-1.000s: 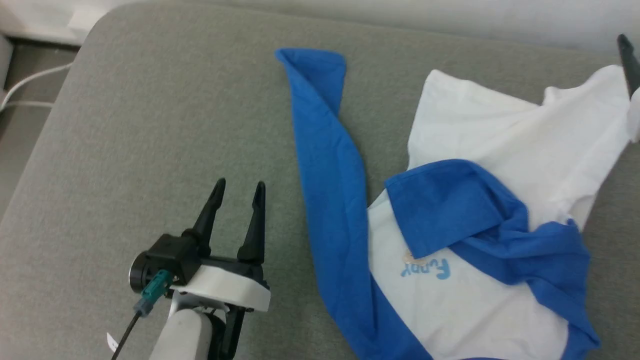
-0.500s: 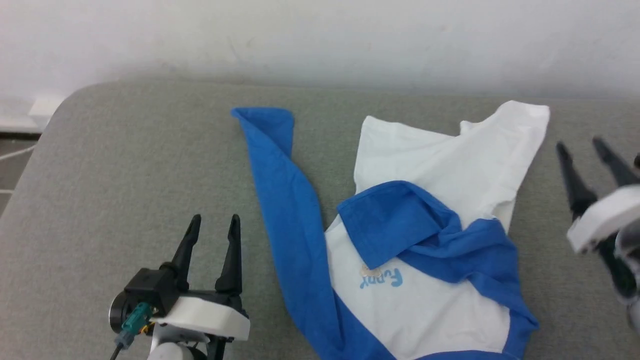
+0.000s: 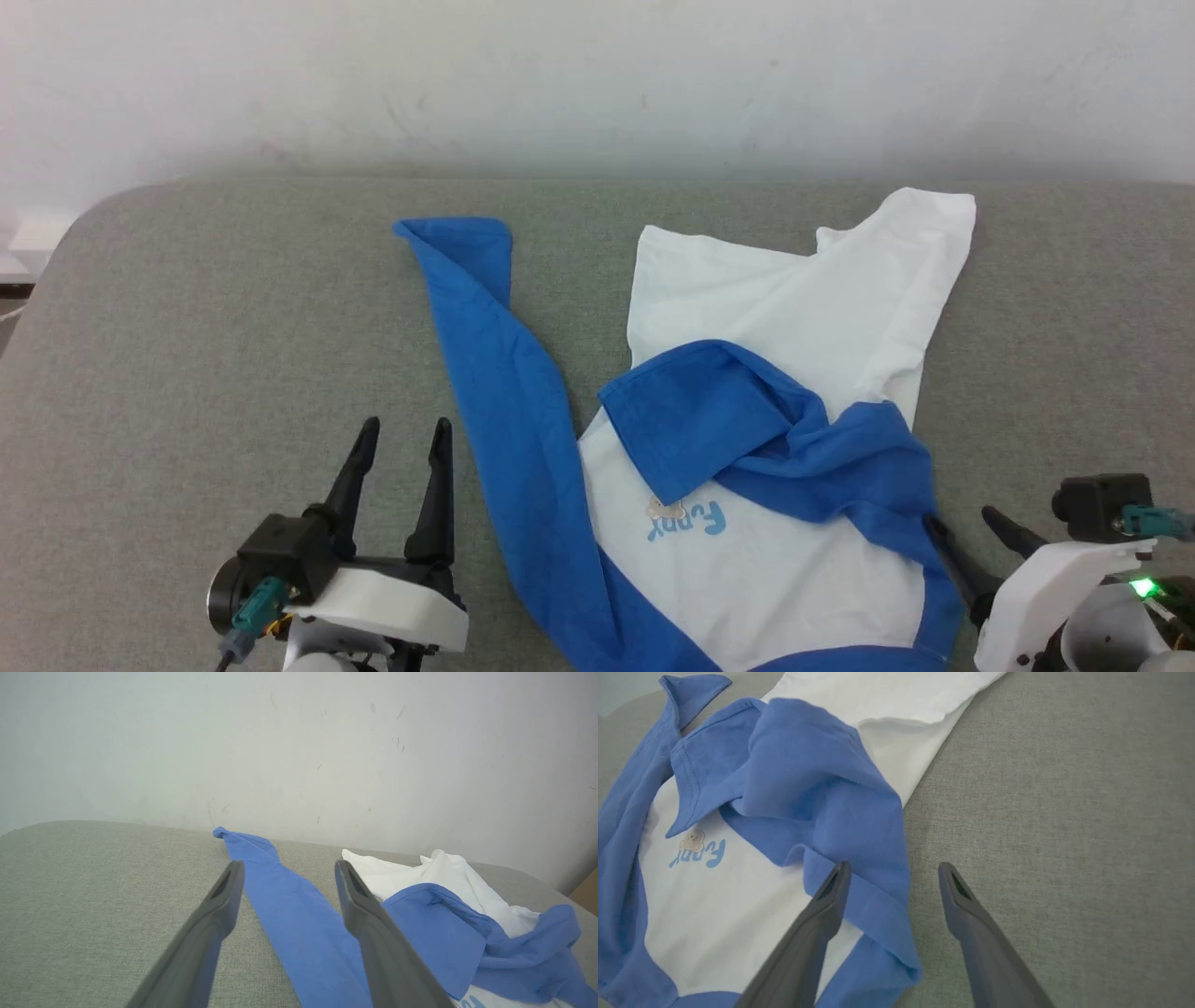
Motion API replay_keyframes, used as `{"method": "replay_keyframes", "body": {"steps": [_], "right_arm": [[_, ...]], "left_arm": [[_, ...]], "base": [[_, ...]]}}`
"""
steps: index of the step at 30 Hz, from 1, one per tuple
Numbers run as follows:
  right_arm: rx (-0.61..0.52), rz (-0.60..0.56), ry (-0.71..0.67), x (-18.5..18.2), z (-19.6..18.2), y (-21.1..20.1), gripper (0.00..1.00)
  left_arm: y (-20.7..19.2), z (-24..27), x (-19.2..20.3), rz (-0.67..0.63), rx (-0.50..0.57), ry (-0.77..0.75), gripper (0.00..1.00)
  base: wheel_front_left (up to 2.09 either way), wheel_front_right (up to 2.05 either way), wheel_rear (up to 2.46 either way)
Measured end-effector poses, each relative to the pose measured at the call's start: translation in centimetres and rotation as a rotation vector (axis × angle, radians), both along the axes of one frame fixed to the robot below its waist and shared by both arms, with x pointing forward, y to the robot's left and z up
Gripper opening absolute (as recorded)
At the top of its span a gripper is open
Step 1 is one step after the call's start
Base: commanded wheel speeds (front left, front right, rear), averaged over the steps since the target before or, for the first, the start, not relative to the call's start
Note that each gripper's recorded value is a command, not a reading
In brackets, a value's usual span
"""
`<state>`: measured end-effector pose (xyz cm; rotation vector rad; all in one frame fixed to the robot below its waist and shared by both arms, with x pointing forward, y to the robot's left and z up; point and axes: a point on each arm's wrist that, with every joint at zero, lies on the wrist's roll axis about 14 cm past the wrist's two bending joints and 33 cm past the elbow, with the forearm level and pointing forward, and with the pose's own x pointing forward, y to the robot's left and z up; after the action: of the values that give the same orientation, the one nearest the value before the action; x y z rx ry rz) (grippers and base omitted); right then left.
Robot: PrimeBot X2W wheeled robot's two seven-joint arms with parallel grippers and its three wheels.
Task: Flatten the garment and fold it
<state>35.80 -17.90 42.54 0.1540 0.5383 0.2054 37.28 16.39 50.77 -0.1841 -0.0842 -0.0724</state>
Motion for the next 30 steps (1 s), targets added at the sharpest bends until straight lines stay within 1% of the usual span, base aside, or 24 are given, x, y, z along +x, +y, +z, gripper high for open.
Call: {"method": "replay_keyframes", "body": {"steps": [6,11,12,13,14,17,19,25,28,30], "right_arm": [[-0.055,0.042,0.096,-0.5,-1.7,0.7,1.0],[-0.095,0.074,0.155,-0.8,-3.4,1.2,1.0],[-0.099,0.078,0.166,-0.9,-3.7,1.3,0.5],[-0.097,0.08,0.174,-1.0,-3.9,1.4,0.23],[-0.095,0.081,0.179,-1.1,-4.1,1.5,0.0],[-0.089,0.077,0.177,-1.3,-4.0,1.5,0.0],[-0.085,0.053,0.155,-1.1,-3.6,1.0,0.0],[-0.124,-0.08,0.039,-0.6,-0.2,-2.9,0.0],[-0.154,-0.146,0.047,-1.9,0.4,-4.7,0.0],[-0.163,-0.193,0.09,-3.3,0.0,-5.7,0.0]], "left_arm": [[-0.1,-0.6,0.1,-0.003,0.001,0.019,1.0],[0.5,-1.1,0.0,0.016,0.004,0.035,1.0],[0.6,-1.2,0.0,0.019,0.005,0.038,1.0],[0.7,-1.3,0.0,0.022,0.005,0.041,1.0],[0.8,-1.4,0.0,0.023,0.005,0.043,1.0],[0.7,-1.3,0.0,0.022,0.005,0.04,1.0],[0.5,-1.2,0.0,0.016,0.004,0.037,1.0],[-0.2,-0.4,-0.1,-0.008,0.002,0.013,1.0],[-0.7,-0.1,-0.1,-0.023,0.0,0.002,1.0],[-1.1,0.2,-0.1,-0.033,0.0,-0.004,1.0]], "base": [[0.0,0.0,0.0],[0.0,0.0,0.0],[0.0,0.0,0.0],[0.0,0.0,0.0],[0.0,0.0,0.0],[0.0,0.0,0.0],[0.0,0.0,0.0],[0.0,0.0,0.0],[0.0,0.0,0.0],[0.0,0.0,0.0]]}}
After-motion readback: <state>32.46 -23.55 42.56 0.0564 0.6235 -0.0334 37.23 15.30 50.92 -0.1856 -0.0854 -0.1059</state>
